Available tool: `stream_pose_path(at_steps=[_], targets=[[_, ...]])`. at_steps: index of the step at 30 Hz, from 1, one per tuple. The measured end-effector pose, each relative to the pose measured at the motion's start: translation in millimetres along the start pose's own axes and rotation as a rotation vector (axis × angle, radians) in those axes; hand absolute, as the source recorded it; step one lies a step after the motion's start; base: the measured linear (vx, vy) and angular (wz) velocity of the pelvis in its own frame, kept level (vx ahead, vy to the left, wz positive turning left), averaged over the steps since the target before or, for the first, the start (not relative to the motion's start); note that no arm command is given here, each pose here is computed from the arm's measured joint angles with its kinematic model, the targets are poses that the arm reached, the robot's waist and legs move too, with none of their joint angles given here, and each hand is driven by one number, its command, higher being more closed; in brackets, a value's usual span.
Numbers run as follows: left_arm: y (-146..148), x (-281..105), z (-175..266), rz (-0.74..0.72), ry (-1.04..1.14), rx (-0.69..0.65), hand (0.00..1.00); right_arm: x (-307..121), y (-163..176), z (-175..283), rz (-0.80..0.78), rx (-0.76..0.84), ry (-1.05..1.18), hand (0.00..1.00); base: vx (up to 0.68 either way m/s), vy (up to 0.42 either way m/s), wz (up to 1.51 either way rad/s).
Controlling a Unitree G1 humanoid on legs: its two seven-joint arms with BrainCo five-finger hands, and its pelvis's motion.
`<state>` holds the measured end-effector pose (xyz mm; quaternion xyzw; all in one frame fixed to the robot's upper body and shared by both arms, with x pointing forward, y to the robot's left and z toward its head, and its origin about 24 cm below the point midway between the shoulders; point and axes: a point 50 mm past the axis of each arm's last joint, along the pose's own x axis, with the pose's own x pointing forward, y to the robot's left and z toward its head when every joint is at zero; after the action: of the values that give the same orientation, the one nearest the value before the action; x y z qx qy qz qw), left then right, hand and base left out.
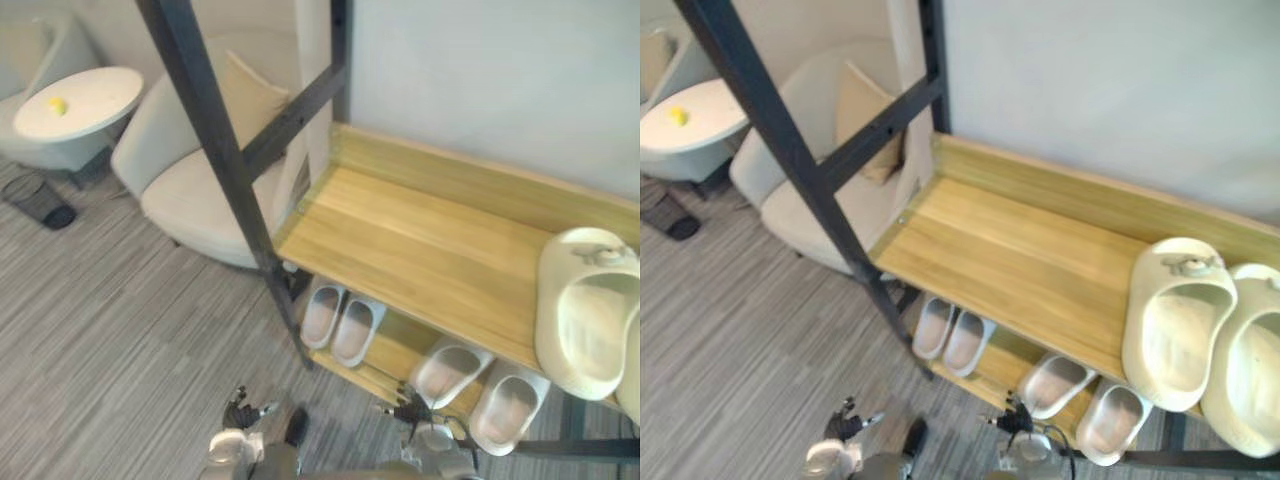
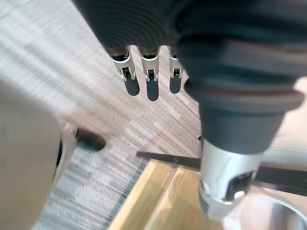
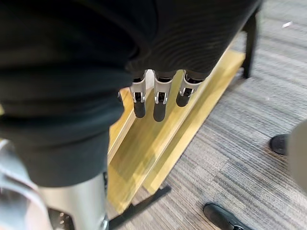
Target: Organize the slippers on the shoe rack
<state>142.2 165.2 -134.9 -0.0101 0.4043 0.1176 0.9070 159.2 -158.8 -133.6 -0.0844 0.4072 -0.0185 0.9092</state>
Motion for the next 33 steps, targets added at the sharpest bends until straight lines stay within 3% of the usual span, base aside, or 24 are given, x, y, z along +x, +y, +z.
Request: stream_pose_path(at_steps=[4,12,17,21,27,33], targets=[[-11.0,3.2,15.6,-0.019,-0.044,-0.033,0.0,1.8,-5.7,12.2,-0.036,0.016,-0.043,0.0,-0.2,-0.077,1.0],[-13.8,4.4,6.7,-0.029,0.007,0.019,0.0,-4.2,-21.4,-15.7,-0.106,0.092,0.062,0.0,-0.14,0.054,1.19],[14.5,2.0,-17.2,0.016,0.095,0.128,0.0,-4.4,-18.1,-28.8,-0.104,0.132,0.131,0.0,-0.05,0.137,0.37],[27.7,-0.5,-27.4,0.049,0.134,0.134,0.0,-3.9,-18.1,-32.4,-0.103,0.131,0.155,0.0,-0.03,0.083,0.0],[28.0,-1.0,-27.0,0.071,0.131,0.068,0.0,-6.5,-28.3,-35.8,-0.146,0.173,0.154,0.0,-0.07,0.079,0.68],[36.6,0.1,-20.6,0.122,0.104,-0.027,0.0,-11.0,-17.4,-40.3,-0.13,0.202,0.157,0.0,0.05,-0.122,1.49]])
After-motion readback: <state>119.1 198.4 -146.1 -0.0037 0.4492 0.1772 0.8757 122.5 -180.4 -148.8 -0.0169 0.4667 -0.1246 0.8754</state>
